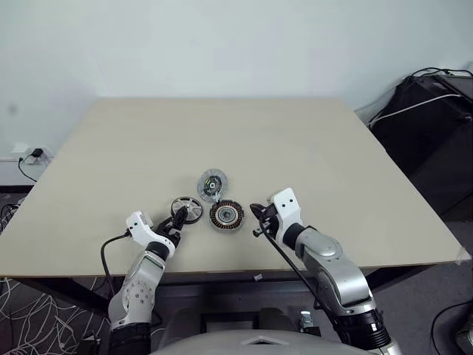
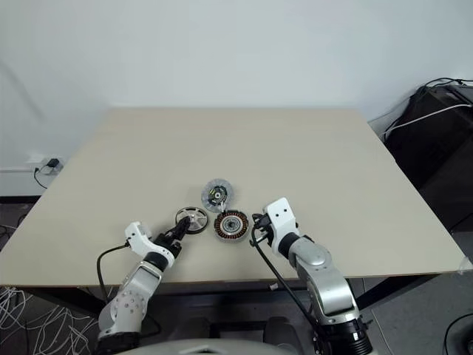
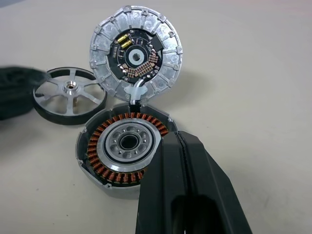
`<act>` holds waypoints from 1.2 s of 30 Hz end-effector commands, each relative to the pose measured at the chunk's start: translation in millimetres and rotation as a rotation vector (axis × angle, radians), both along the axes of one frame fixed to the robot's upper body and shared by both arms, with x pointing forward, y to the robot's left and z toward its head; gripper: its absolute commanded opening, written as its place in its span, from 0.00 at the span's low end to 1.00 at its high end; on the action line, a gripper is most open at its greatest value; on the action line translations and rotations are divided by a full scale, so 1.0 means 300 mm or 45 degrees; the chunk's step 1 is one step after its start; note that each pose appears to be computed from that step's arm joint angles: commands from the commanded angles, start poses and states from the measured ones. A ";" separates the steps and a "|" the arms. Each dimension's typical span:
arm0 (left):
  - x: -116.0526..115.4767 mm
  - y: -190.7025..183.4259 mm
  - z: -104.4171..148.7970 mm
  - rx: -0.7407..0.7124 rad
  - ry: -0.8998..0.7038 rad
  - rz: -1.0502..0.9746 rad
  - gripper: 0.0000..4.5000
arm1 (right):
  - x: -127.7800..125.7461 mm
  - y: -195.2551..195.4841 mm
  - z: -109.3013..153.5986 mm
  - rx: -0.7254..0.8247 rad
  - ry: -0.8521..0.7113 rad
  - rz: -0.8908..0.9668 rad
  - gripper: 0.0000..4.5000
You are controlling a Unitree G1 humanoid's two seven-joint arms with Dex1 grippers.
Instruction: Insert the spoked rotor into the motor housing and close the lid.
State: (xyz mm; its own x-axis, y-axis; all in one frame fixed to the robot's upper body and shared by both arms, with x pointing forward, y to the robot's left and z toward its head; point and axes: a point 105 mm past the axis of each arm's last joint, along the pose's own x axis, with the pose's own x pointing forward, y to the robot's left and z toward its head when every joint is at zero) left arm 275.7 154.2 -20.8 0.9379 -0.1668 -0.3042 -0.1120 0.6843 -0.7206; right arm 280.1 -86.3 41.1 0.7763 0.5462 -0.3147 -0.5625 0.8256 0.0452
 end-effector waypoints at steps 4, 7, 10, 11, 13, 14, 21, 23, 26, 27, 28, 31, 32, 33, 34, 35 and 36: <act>0.016 -0.010 0.006 -0.028 0.008 0.022 0.30 | 0.008 -0.006 0.052 0.018 -0.072 -0.021 0.00; 0.012 0.007 0.009 -0.024 0.004 0.051 0.08 | 0.005 -0.010 0.054 0.018 -0.073 -0.027 0.00; 0.007 0.037 0.026 -0.040 -0.032 0.110 0.06 | -0.004 -0.020 0.063 0.023 -0.078 -0.029 0.00; 0.004 0.049 0.034 -0.055 -0.049 0.135 0.06 | -0.009 -0.024 0.067 0.023 -0.080 -0.027 0.00; -0.005 0.070 0.046 -0.082 -0.076 0.172 0.06 | -0.018 -0.035 0.069 0.017 -0.080 -0.025 0.00; -0.012 0.083 0.058 -0.106 -0.104 0.193 0.06 | -0.024 -0.043 0.069 0.015 -0.077 -0.025 0.00; -0.047 0.079 0.165 -0.283 -0.320 0.110 0.06 | -0.030 -0.078 0.050 -0.005 -0.050 -0.052 0.00; -0.044 0.037 0.195 -0.310 -0.345 0.031 0.06 | -0.029 -0.074 0.050 -0.002 -0.051 -0.048 0.00; -0.036 -0.025 0.231 -0.334 -0.367 -0.083 0.06 | -0.031 -0.063 0.050 -0.001 -0.053 -0.038 0.00; -0.033 -0.047 0.238 -0.330 -0.362 -0.120 0.06 | -0.031 -0.061 0.051 -0.002 -0.054 -0.037 0.00; -0.030 -0.066 0.243 -0.321 -0.358 -0.154 0.06 | -0.032 -0.060 0.052 -0.003 -0.055 -0.037 0.00; -0.019 -0.128 0.244 -0.293 -0.318 -0.258 0.06 | -0.032 -0.059 0.051 -0.006 -0.057 -0.043 0.00; -0.014 -0.146 0.242 -0.294 -0.296 -0.290 0.06 | -0.033 -0.059 0.051 -0.007 -0.058 -0.045 0.00; -0.010 -0.159 0.241 -0.293 -0.278 -0.314 0.06 | -0.034 -0.059 0.051 -0.009 -0.059 -0.047 0.00; -0.007 -0.172 0.238 -0.292 -0.250 -0.342 0.06 | -0.033 -0.060 0.051 -0.010 -0.059 -0.050 0.00; -0.006 -0.180 0.233 -0.288 -0.223 -0.365 0.06 | -0.033 -0.062 0.050 -0.013 -0.060 -0.054 0.00; -0.005 -0.187 0.224 -0.279 -0.183 -0.387 0.06 | -0.032 -0.065 0.049 -0.015 -0.060 -0.059 0.00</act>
State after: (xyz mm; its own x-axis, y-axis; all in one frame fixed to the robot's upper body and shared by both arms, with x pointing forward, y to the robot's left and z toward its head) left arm 272.4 103.7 38.7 0.8825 -0.4591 -0.1020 0.1598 0.4967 -0.8531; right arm 267.1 -107.2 41.7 0.7975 0.5029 -0.3335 -0.5232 0.8516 0.0329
